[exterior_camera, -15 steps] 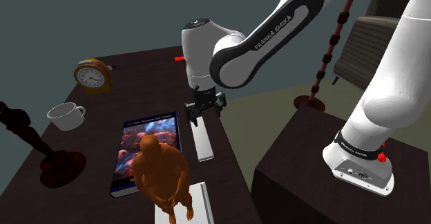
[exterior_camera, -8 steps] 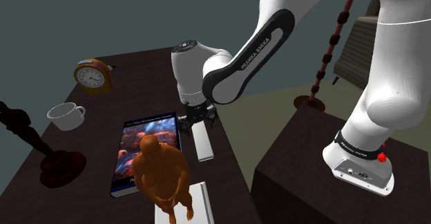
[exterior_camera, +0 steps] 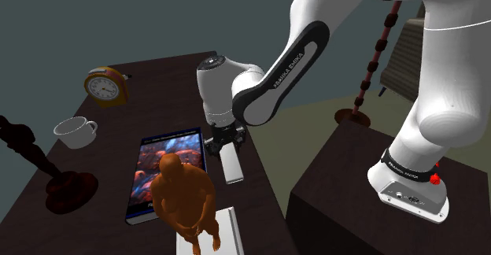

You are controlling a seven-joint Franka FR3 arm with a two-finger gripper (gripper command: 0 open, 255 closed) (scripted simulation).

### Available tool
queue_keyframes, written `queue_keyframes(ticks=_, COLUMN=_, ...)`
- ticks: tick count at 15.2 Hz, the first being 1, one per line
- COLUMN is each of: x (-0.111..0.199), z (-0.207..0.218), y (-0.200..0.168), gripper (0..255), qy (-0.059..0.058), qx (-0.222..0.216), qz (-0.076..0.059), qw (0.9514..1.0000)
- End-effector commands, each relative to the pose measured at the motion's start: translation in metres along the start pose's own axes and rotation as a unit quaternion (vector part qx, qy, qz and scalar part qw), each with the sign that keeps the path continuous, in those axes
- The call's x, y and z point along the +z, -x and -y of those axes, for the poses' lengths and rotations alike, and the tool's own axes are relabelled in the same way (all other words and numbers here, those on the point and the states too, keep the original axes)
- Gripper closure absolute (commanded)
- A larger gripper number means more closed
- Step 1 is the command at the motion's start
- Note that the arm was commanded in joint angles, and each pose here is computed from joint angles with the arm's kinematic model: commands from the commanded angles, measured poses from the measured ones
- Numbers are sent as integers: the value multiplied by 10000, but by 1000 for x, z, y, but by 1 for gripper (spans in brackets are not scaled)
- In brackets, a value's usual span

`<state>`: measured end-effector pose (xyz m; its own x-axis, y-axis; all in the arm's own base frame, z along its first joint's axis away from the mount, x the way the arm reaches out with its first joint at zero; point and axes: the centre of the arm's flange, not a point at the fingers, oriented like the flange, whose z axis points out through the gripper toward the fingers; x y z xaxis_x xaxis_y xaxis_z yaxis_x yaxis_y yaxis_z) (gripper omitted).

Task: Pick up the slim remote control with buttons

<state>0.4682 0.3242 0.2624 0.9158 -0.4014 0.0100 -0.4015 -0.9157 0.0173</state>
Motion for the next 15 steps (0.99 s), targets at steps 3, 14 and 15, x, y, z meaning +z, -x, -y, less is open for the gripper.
queue_keyframes(ticks=3, x=1, z=0, y=0, gripper=255, qy=4, qx=-3, qz=5, qw=10000)
queue_keyframes(ticks=14, x=-36, z=-1, y=-1, gripper=255, qy=4, qx=-3, qz=5, qw=10000)
queue_keyframes(ticks=15, x=-41, z=-1, y=-1, gripper=255, qy=4, qx=-3, qz=5, qw=10000)
